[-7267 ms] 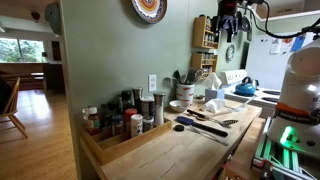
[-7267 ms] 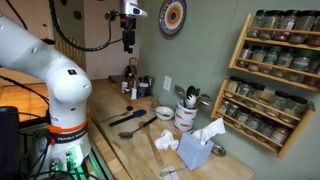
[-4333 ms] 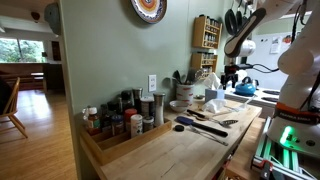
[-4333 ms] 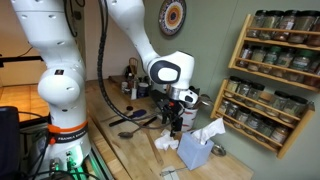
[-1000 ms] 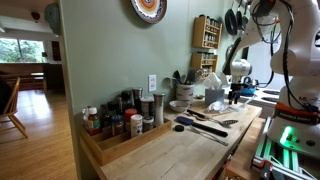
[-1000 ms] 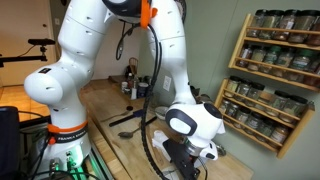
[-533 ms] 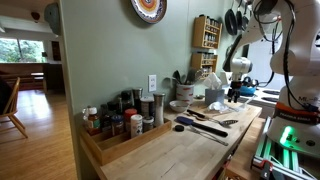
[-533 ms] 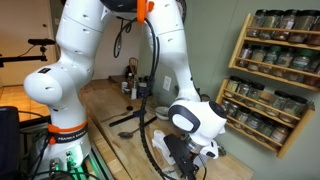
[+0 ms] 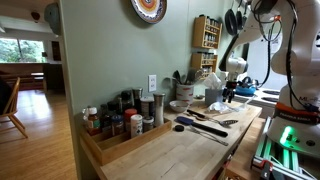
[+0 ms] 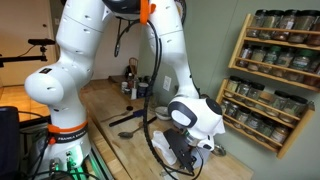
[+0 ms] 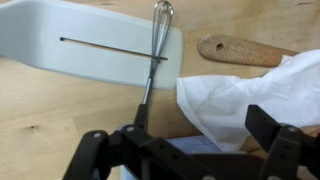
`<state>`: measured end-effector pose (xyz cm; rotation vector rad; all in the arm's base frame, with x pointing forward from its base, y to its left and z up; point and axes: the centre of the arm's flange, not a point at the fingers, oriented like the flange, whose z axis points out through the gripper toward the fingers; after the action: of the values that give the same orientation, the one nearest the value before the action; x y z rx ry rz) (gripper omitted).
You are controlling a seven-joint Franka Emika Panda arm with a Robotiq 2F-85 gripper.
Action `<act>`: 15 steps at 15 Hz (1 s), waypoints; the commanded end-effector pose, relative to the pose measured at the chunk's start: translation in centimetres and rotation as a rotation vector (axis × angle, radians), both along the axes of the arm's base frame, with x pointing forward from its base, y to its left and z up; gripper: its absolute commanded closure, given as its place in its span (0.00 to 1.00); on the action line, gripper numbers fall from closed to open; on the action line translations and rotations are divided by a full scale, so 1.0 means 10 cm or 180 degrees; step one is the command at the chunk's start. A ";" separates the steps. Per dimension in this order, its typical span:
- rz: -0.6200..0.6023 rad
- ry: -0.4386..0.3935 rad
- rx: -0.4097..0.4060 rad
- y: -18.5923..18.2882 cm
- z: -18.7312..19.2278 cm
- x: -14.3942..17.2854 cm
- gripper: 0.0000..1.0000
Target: Move the tissue to the left corner of the counter
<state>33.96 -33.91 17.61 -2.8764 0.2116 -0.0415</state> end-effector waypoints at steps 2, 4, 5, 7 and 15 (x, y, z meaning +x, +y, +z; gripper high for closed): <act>0.0023 -0.0095 0.0061 0.12 -0.13 0.09 0.28; 0.0025 -0.0079 0.0054 0.13 -0.18 0.11 0.39; 0.0026 -0.0068 0.0050 0.13 -0.20 0.13 0.47; 0.0024 -0.0053 0.0050 0.13 -0.24 0.14 0.63; 0.0097 -0.0057 -0.0003 0.26 -0.17 0.07 1.00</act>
<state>35.20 -32.33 15.81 -2.8629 0.1936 -0.0417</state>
